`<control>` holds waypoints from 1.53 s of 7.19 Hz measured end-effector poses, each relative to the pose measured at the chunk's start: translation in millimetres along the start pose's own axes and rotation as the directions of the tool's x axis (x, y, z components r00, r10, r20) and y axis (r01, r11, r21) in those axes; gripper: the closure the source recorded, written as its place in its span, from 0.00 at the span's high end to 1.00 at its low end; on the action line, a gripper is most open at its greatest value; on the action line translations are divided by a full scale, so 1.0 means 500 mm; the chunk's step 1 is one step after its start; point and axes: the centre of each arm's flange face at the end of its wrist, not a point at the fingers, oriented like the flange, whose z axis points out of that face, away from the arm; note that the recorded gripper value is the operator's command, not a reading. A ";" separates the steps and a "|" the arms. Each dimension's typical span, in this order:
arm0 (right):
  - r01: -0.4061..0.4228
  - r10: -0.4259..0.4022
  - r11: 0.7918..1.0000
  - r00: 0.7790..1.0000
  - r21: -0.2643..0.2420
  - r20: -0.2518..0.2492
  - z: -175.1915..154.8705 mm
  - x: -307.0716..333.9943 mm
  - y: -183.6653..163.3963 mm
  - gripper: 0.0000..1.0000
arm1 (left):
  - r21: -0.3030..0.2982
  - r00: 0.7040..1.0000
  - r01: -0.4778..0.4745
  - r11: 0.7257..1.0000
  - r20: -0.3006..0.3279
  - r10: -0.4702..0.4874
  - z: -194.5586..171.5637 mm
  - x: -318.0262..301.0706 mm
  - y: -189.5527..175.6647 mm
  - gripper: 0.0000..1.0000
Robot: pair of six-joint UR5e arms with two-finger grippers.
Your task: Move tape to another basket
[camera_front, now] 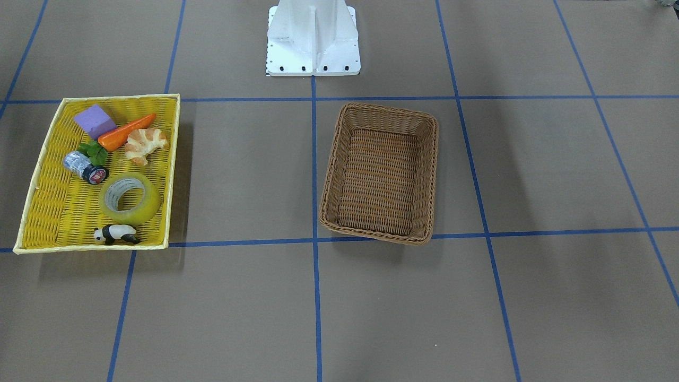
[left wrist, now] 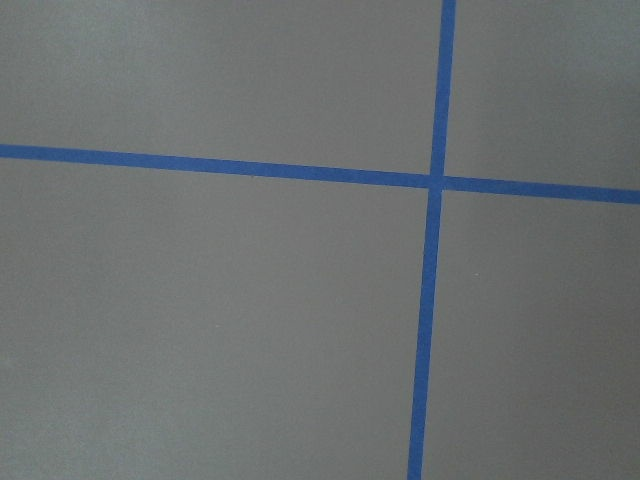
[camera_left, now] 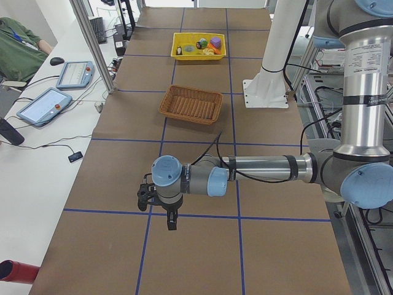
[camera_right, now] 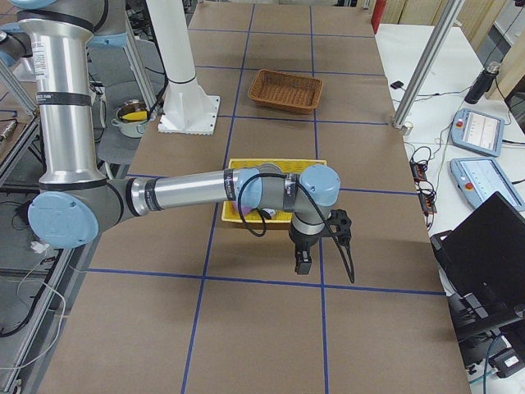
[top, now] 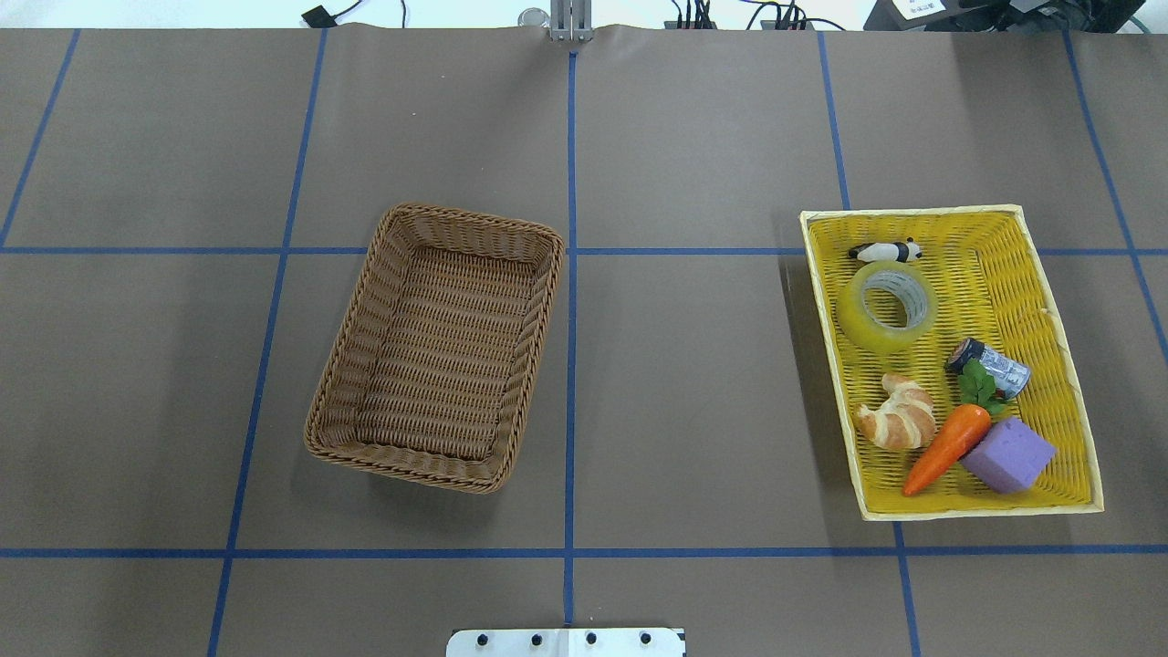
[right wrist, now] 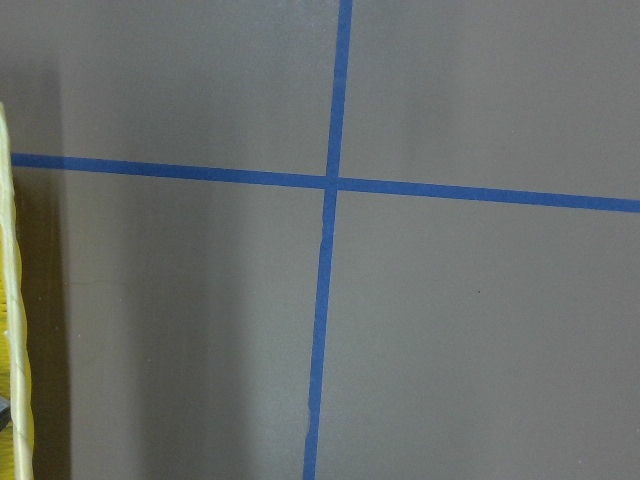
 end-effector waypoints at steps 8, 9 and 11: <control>0.255 -0.272 0.953 0.958 0.161 0.093 -0.021 -0.397 -0.116 1.00 | 0.043 0.997 -0.061 0.997 -0.046 0.063 -0.034 0.062 -0.022 0.98; 0.258 -0.276 0.955 0.954 0.145 0.117 0.000 -0.466 -0.129 1.00 | 0.045 0.996 -0.067 0.997 -0.047 0.069 -0.034 0.067 -0.029 0.98; 0.326 -0.340 0.938 0.930 0.115 0.142 0.063 -0.573 -0.132 1.00 | 0.027 0.997 -0.062 0.998 -0.044 0.063 -0.013 0.059 -0.039 0.98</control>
